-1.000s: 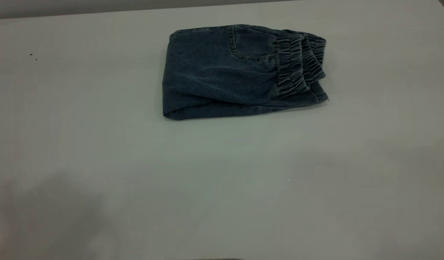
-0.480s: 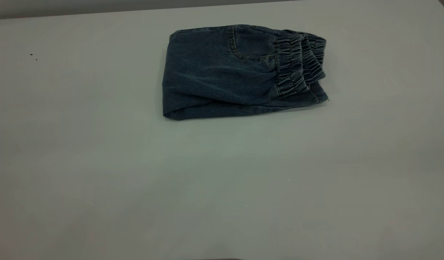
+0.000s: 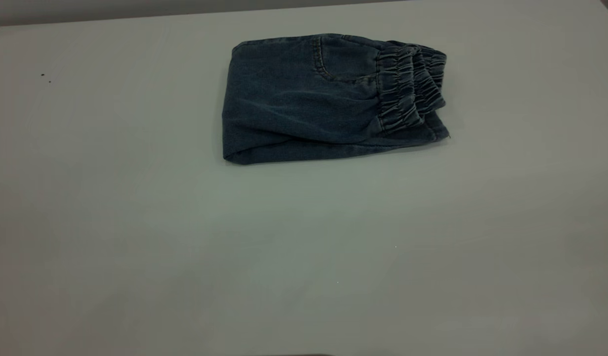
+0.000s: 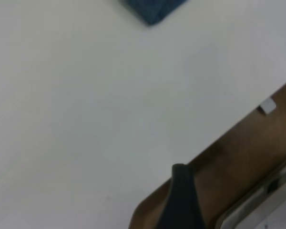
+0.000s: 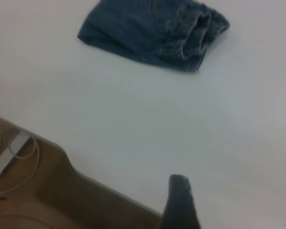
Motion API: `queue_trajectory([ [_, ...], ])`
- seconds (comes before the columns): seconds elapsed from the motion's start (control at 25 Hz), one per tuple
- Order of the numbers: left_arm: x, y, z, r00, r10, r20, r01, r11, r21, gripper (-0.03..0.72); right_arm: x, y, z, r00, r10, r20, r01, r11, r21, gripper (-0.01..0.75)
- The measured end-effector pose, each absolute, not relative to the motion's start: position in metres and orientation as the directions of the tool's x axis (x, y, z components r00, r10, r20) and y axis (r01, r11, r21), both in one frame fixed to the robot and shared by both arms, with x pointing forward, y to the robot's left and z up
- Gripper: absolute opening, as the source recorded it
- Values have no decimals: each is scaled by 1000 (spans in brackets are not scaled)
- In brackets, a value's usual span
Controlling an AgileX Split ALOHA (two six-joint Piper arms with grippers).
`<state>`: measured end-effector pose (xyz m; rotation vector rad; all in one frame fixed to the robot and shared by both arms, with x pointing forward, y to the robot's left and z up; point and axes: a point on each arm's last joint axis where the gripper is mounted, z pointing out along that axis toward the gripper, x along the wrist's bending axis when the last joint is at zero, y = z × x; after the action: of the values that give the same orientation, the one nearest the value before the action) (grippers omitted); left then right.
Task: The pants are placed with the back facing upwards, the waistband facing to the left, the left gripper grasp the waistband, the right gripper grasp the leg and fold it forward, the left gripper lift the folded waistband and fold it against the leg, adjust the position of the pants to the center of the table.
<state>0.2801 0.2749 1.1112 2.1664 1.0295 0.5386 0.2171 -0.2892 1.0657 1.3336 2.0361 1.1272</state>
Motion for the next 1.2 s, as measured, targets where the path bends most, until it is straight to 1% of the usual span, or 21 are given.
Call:
queue_trajectory([
  [0.32, 283, 273, 1088, 613, 786, 78, 558, -500, 662, 531, 233, -285, 1041, -441, 897, 35, 536, 232, 811, 470],
  [0.6, 284, 271, 1065, 622, 781, 56, 603, -523, 603, 531, 234, -285, 1040, -440, 898, 34, 532, 230, 815, 470],
  [0.8, 282, 267, 1046, 633, 774, 0, 641, -524, 561, 531, 234, -285, 1040, -442, 897, 32, 531, 232, 815, 470],
  [0.92, 283, 266, 1037, 632, 775, -9, 648, -523, 553, 531, 234, -285, 1040, -442, 897, 32, 531, 232, 815, 470],
  [1.2, 285, 265, 1035, 630, 776, -8, 643, -516, 567, 531, 234, -285, 1040, -441, 897, 33, 531, 231, 815, 470],
])
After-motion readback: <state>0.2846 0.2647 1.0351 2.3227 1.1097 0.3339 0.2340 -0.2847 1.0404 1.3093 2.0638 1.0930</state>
